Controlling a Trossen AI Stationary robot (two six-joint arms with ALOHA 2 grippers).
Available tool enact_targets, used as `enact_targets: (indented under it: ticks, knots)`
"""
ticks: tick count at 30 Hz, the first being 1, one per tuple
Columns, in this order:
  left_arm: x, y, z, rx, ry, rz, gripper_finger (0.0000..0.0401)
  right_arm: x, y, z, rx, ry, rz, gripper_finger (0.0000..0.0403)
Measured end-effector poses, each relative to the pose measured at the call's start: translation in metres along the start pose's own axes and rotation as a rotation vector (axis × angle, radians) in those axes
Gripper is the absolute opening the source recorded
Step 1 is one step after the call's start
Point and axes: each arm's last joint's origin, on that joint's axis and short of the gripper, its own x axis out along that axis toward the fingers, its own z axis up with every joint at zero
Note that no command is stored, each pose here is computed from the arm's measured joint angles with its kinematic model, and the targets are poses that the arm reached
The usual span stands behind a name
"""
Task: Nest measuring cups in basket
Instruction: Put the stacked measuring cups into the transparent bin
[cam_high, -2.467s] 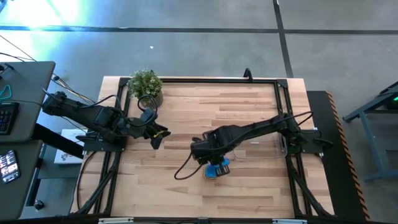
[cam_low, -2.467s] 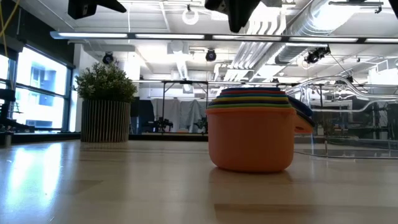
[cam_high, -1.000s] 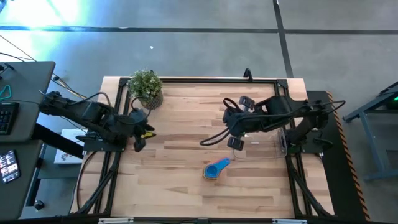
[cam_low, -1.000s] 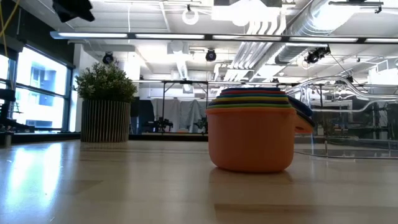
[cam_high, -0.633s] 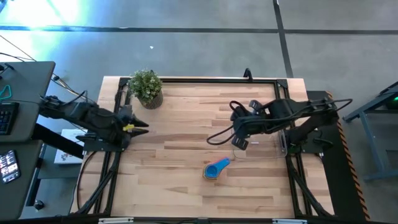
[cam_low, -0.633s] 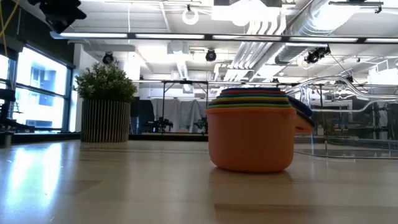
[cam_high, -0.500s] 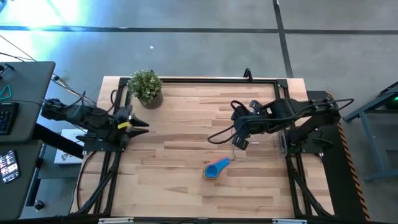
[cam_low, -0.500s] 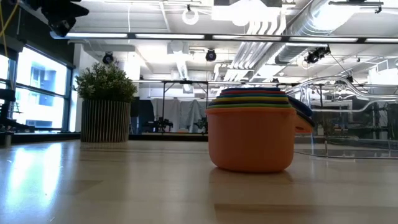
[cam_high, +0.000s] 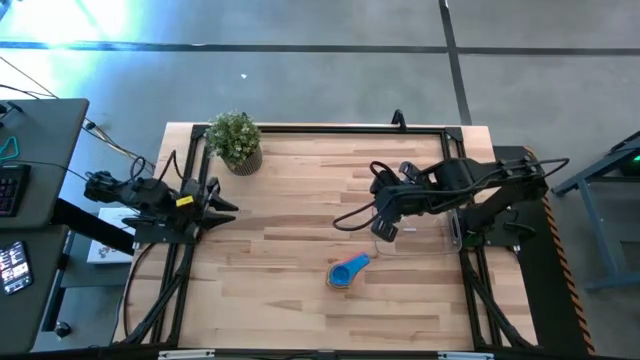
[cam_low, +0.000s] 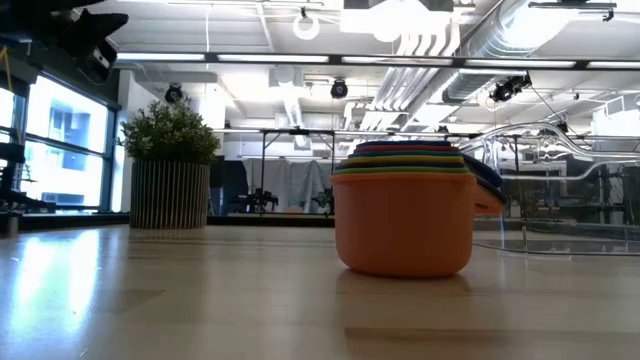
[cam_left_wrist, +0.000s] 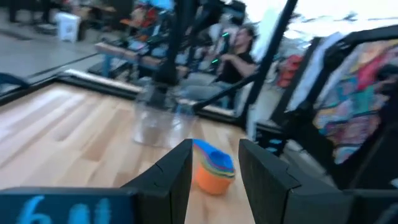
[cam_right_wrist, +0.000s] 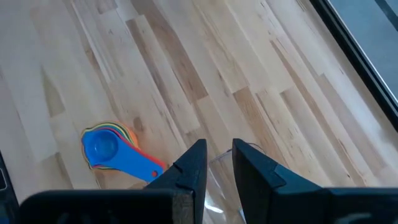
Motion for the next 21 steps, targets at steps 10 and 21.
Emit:
enact_targets:
  ticks: [10, 21]
  knots:
    - [0.014, 0.006, -0.037, -0.005, 0.032, -0.039, 0.0122, 0.0, 0.0, 0.001, 0.008, 0.015, 0.029, 0.0067]
    - [0.018, 0.01, -0.054, 0.067, 0.072, -0.031, 0.0122, 0.001, 0.001, 0.001, 0.01, 0.027, 0.046, 0.0067]
